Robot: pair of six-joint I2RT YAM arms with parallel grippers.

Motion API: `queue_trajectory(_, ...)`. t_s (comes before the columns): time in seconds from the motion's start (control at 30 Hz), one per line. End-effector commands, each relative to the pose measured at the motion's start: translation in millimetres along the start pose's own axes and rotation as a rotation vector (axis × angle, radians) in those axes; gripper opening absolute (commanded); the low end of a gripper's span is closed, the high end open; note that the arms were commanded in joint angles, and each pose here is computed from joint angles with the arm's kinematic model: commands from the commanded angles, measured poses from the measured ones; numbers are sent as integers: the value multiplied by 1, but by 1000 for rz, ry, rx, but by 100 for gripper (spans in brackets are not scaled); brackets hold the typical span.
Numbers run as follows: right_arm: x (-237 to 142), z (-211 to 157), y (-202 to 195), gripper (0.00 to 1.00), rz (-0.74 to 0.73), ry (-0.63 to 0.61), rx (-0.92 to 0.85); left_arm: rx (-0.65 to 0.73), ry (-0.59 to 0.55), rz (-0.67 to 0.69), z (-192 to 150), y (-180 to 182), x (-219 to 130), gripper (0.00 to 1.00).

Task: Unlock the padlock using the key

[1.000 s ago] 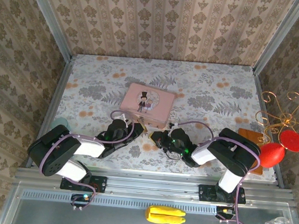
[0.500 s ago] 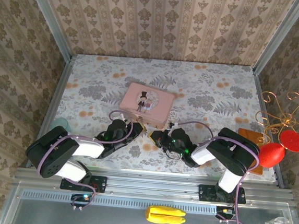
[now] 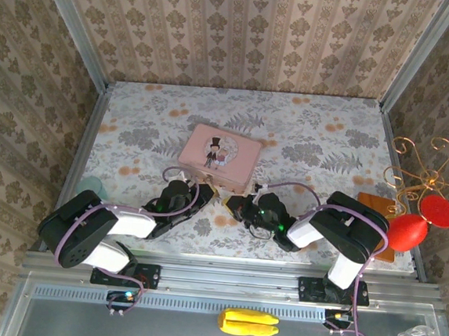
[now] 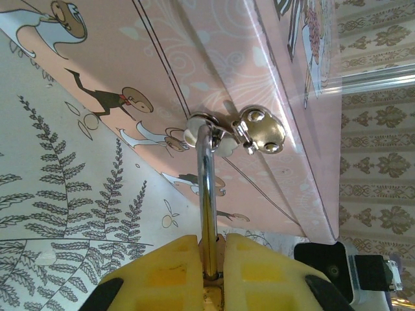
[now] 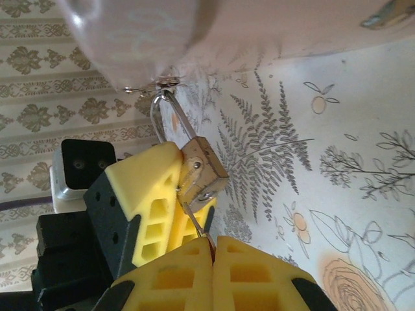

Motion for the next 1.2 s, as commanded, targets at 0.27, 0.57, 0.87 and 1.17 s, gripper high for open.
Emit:
queue_trajectory(0.27,2,-2,-9,0,15,-13,41,0,-15,-133,1,-31,1,0)
queue_trajectory(0.57,4,2,-4,0,29,-25,44,-3,3,-111,-7,-26,2,0)
queue_trajectory(0.87,-1,0,-9,0,12,-30,49,-11,7,-132,-7,-29,4,0)
queue_trajectory(1.17,-3,-2,-7,0,26,-29,51,-11,8,-138,-7,-28,5,0)
Point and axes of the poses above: each hand's point on the last joint's axis, 136 mm out from that joint toward the fingers, its own x axis out along the fingers, its own y axis along the line the jaws close on, z = x × y, the point moved 5 cm from there along -x, back along the fingers, and after that the axes turned 11 degrees about -x, right-handed, at the moved point
